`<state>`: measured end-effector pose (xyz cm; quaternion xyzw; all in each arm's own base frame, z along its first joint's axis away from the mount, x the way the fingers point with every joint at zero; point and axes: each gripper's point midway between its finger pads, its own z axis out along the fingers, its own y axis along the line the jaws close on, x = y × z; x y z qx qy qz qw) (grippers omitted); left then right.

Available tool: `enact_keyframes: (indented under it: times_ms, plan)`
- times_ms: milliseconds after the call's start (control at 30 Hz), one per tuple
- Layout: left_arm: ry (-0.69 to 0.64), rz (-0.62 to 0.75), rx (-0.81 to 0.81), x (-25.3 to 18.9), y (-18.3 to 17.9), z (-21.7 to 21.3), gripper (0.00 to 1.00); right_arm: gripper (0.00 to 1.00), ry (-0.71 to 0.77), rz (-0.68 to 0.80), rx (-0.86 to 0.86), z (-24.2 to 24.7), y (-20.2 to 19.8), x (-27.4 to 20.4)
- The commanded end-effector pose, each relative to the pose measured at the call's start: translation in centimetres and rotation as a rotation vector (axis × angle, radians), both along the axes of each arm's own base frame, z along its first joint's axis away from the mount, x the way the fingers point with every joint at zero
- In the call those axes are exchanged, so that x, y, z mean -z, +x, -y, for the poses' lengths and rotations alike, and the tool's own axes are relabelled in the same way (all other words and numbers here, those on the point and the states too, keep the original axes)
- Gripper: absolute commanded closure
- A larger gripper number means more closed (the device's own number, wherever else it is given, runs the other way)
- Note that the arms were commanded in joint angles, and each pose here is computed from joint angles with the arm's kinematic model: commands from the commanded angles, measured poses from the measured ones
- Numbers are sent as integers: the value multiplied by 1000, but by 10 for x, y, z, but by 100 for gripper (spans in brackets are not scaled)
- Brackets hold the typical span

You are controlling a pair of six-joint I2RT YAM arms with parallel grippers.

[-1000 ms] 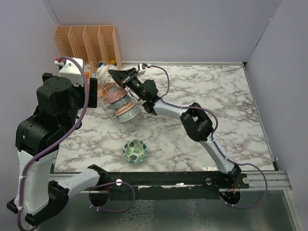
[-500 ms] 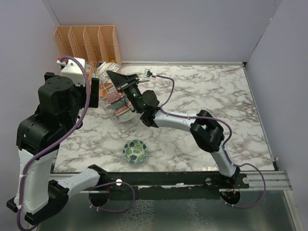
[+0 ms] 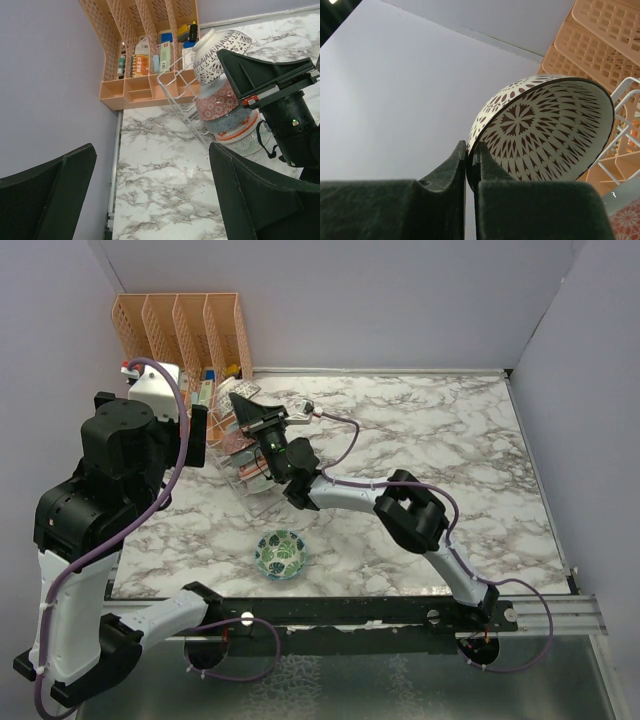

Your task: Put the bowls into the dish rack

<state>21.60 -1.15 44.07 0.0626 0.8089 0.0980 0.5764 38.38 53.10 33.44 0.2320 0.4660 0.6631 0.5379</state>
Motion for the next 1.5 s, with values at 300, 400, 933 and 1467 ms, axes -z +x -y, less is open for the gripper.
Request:
enact_keyframes:
  times_ms: [300, 400, 933, 1467]
  plan:
    - [-14, -12, 22, 7, -4, 4, 1, 99, 134, -17, -51, -4, -2, -1]
    - [-15, -11, 20, 8, -4, 3, 1, 99, 116, -36, -59, -9, 0, 7]
    - [-8, -14, 18, 11, -5, 2, 1, 84, 78, -133, -138, -35, -4, 37]
    - [-4, -20, 21, 12, -2, 4, 1, 70, 46, -155, -227, -35, -21, 33]
